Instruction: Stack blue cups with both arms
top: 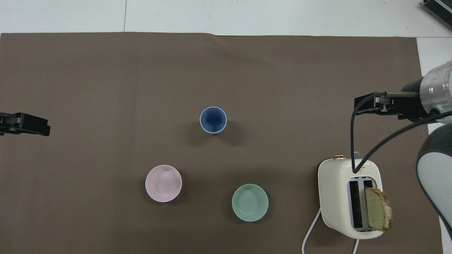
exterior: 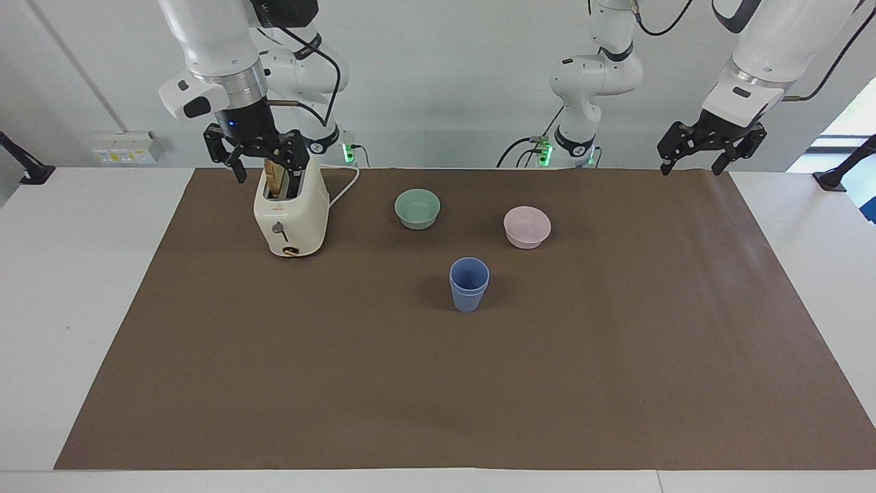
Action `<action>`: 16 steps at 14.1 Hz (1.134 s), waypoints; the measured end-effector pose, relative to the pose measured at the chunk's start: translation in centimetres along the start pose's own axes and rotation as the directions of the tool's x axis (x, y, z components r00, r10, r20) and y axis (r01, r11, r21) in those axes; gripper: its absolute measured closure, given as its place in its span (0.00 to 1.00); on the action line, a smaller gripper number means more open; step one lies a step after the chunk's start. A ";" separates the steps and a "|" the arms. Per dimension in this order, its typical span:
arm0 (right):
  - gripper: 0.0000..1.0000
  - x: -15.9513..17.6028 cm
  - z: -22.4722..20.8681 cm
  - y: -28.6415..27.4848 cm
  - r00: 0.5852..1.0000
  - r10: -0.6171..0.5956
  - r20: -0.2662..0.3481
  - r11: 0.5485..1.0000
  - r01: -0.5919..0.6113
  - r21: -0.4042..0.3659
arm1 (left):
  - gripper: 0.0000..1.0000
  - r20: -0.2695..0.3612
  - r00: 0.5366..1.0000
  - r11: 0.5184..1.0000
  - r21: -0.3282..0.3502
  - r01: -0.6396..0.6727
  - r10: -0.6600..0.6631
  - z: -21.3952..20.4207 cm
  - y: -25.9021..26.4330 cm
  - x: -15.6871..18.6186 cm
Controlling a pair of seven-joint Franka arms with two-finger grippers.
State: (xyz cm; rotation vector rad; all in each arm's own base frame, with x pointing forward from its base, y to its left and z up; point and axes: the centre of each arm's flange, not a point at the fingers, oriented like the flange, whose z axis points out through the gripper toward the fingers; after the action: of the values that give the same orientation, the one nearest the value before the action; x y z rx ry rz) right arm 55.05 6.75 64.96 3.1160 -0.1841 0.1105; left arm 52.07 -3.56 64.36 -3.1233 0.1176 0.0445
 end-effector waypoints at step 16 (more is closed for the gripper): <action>0.00 -0.8 -1.0 4.2 0.997 -0.044 0.058 0.999 0.044 -0.011 | 0.00 0.000 1.000 1.000 0.000 0.000 0.000 0.0 0.0 0.0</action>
State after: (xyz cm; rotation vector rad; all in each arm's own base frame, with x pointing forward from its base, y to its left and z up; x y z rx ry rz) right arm 53.72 2.74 65.96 3.1106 -0.1166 0.0181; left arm 52.07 -3.55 64.37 -3.1233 0.1175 0.0443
